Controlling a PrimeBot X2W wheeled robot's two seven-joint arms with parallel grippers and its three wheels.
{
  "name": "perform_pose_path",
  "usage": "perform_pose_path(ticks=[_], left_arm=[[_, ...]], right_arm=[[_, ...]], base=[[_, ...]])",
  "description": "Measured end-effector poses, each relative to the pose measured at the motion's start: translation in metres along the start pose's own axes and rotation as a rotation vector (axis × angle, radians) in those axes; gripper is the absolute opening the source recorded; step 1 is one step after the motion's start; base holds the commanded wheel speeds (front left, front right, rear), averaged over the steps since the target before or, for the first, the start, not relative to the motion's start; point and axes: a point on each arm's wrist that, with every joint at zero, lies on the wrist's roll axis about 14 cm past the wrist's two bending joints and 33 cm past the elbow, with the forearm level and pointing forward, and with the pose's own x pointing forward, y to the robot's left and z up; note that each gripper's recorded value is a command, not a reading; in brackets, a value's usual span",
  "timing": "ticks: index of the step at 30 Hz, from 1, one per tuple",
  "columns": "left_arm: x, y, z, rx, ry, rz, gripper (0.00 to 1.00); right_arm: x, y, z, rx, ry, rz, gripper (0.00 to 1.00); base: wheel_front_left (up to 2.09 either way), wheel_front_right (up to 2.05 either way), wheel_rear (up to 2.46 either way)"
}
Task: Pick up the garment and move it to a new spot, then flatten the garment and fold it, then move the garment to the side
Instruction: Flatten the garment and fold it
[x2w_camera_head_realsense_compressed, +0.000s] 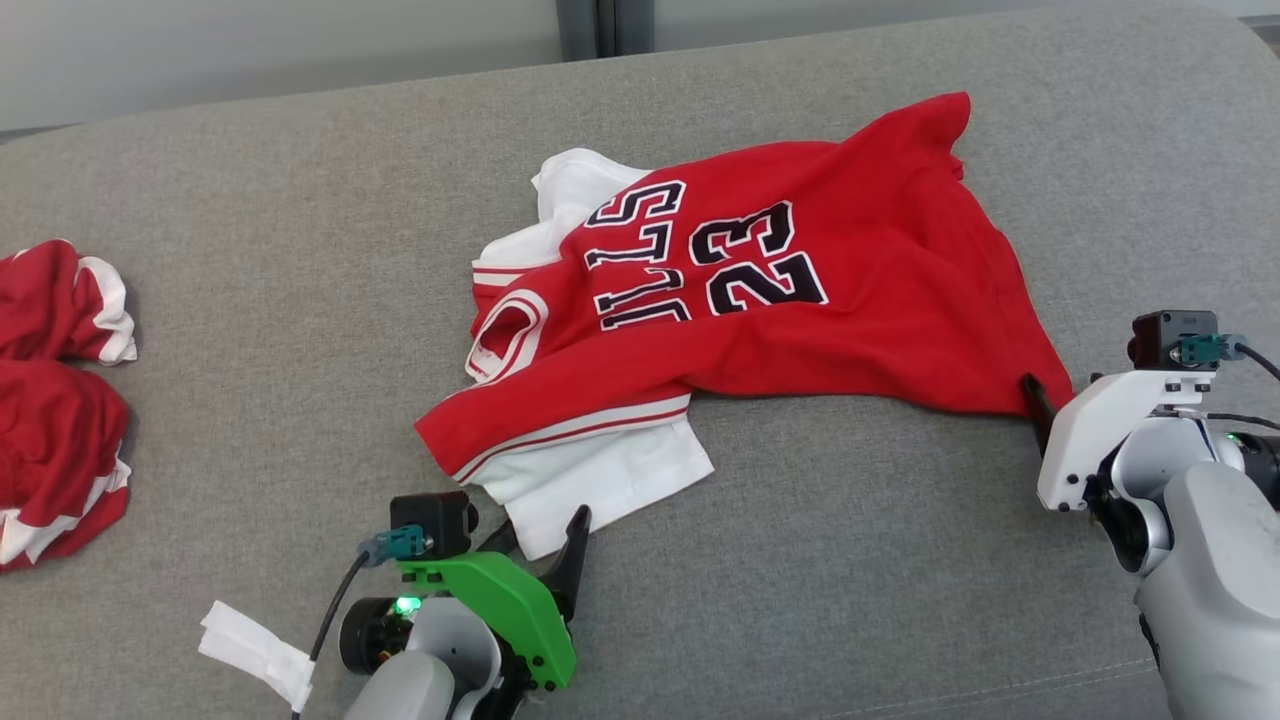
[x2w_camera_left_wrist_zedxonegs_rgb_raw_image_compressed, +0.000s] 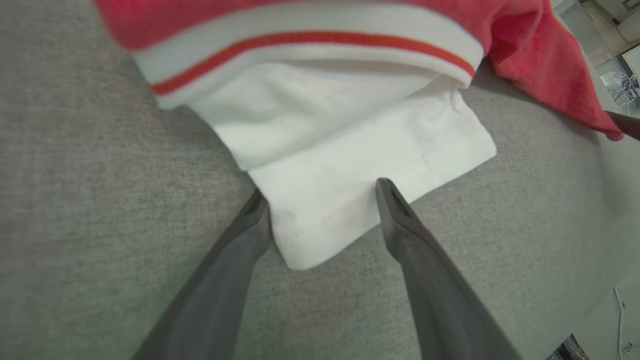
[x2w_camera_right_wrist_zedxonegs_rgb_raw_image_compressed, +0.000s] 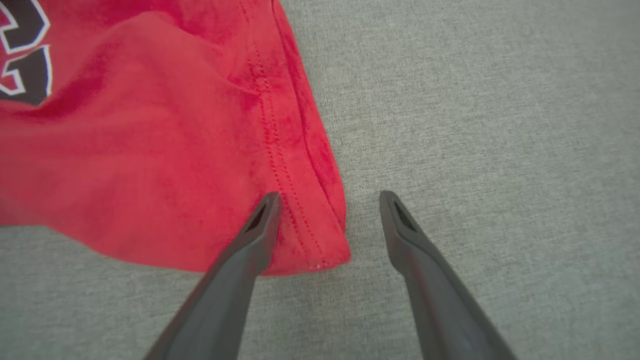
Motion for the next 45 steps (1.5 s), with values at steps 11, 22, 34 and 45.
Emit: perform_pose_path(ticks=[11, 22, 34, 45], left_arm=[[0.0, -0.002, -0.019, -0.006, 0.11, -0.008, 0.0], [-0.02, -0.021, 0.072, -0.128, -0.295, -0.098, 0.0], [-0.105, -0.071, 0.216, -0.077, -0.761, -0.328, 0.0], [-0.141, -0.118, 0.332, 0.192, -0.868, -0.468, 0.0]], right_arm=[[0.013, 0.015, -0.03, 0.044, 0.18, 0.043, 0.0], [-0.009, 0.011, 0.044, 0.108, -0.147, 0.053, 0.0], [-0.078, 0.024, 0.151, 0.11, -0.515, 0.134, 0.0], [-0.126, 0.057, 0.27, 0.076, -0.795, 0.238, 0.0]], base=[[0.0, 0.0, 0.0], [0.0, 0.0, 0.0], [0.0, 0.0, 0.0], [0.0, 0.0, 0.0]])
